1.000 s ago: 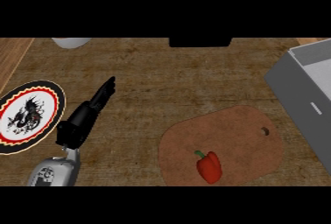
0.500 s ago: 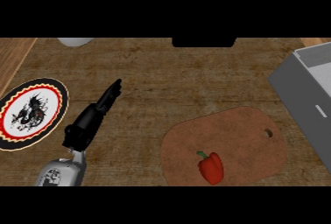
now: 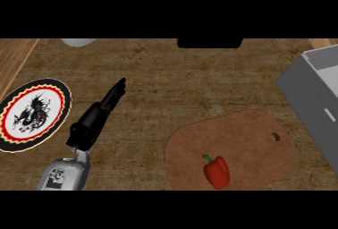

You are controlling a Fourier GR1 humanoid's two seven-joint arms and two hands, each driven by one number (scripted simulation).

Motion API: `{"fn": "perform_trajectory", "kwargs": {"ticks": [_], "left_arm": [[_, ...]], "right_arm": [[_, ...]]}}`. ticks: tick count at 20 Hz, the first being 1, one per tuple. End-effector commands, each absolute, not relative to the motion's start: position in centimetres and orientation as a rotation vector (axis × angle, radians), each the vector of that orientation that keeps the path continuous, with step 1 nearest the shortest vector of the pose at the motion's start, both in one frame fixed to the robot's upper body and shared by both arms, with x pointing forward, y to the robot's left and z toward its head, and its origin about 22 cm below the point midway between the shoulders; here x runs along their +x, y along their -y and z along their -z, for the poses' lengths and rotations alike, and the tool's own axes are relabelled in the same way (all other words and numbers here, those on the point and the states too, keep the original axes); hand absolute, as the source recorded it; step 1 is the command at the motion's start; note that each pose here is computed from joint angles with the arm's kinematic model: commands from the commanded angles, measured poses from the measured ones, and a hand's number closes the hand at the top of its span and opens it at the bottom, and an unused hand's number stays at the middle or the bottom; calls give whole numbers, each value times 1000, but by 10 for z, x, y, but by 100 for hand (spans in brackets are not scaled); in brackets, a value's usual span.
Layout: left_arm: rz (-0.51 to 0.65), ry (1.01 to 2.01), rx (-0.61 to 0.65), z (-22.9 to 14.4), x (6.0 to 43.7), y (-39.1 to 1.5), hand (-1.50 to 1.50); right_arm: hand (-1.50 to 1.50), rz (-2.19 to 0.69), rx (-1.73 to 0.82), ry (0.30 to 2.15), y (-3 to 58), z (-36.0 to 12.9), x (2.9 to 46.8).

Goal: Pick the pear from the cutting board and place it in the cardboard box

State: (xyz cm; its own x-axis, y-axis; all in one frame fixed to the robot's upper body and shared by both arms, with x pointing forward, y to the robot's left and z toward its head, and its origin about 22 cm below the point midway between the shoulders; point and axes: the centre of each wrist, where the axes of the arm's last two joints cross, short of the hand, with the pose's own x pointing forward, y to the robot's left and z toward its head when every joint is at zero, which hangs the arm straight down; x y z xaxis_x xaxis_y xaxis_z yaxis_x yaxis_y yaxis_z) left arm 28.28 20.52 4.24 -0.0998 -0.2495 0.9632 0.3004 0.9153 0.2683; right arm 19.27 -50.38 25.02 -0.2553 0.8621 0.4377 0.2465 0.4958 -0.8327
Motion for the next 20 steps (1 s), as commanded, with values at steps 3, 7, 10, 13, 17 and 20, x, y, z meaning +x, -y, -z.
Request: {"fn": "perform_trajectory", "kwargs": {"ticks": [3,7,10,13,17,20], "left_arm": [[464,1592,-55,-43,291,-187,0],[465,1606,-37,-32,279,-186,0],[476,1603,-69,-54,289,-201,0],[450,1605,-46,-51,283,-208,0],[477,1602,-48,-39,279,-215,0],[465,1591,-80,-44,281,-200,0]], "right_arm": [[150,-799,-1030,1731,489,-258,239],[150,-889,-1057,1674,496,-214,263],[150,-924,-1056,1639,489,-180,284],[150,-890,-1054,1620,495,-185,298],[150,-815,-944,1514,479,-143,317],[-150,-761,-811,1456,483,-120,320]]}}
